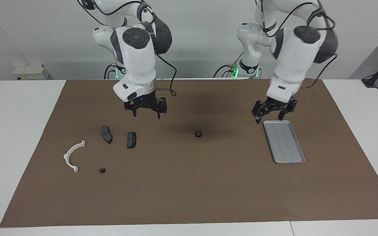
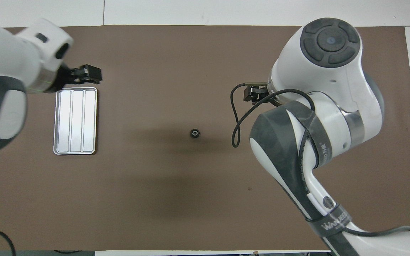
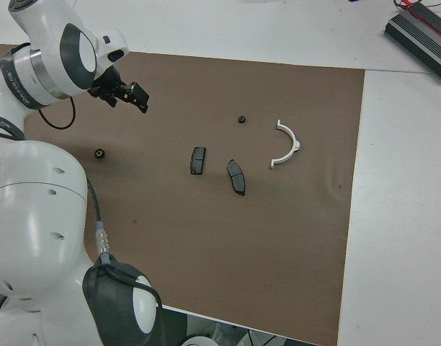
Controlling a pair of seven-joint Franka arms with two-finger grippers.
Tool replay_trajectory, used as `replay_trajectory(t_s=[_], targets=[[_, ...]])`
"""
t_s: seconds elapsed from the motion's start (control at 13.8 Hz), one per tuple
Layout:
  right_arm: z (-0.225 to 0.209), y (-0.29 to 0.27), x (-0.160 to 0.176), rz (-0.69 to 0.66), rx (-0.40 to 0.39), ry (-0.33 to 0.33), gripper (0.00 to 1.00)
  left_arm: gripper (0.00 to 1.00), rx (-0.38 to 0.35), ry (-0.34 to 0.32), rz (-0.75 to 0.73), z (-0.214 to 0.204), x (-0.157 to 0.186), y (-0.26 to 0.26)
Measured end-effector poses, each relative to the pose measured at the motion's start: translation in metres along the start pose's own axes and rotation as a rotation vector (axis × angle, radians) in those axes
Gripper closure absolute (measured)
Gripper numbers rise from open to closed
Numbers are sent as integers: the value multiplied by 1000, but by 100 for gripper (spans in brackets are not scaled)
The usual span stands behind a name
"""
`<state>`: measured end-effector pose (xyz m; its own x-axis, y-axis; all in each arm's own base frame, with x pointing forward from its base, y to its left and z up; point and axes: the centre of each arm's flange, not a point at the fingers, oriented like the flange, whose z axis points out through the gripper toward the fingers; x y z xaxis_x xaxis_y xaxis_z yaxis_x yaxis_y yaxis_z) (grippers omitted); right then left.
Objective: Place bearing gear from tray to pile
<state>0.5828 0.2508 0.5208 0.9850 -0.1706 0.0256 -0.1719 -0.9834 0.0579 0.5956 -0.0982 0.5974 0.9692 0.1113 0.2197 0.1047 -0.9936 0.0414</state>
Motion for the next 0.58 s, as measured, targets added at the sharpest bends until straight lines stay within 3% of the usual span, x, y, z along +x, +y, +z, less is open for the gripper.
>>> replay_trajectory(t_s=[0.15,0.22,0.36,0.58], targets=[[7,-35,-21,59,5,1,0,0,-1,63,-50,-48,5,-58],[15,-54,-31,87,9,3,0,0,7,57,-68,-58,3,-78],[40,-90,-46,150,19,5,0,0,31,-29,-29,-66,-5,-114],[86,-129,-54,200,36,4,0,0,35,-121,20,-69,-21,-127]])
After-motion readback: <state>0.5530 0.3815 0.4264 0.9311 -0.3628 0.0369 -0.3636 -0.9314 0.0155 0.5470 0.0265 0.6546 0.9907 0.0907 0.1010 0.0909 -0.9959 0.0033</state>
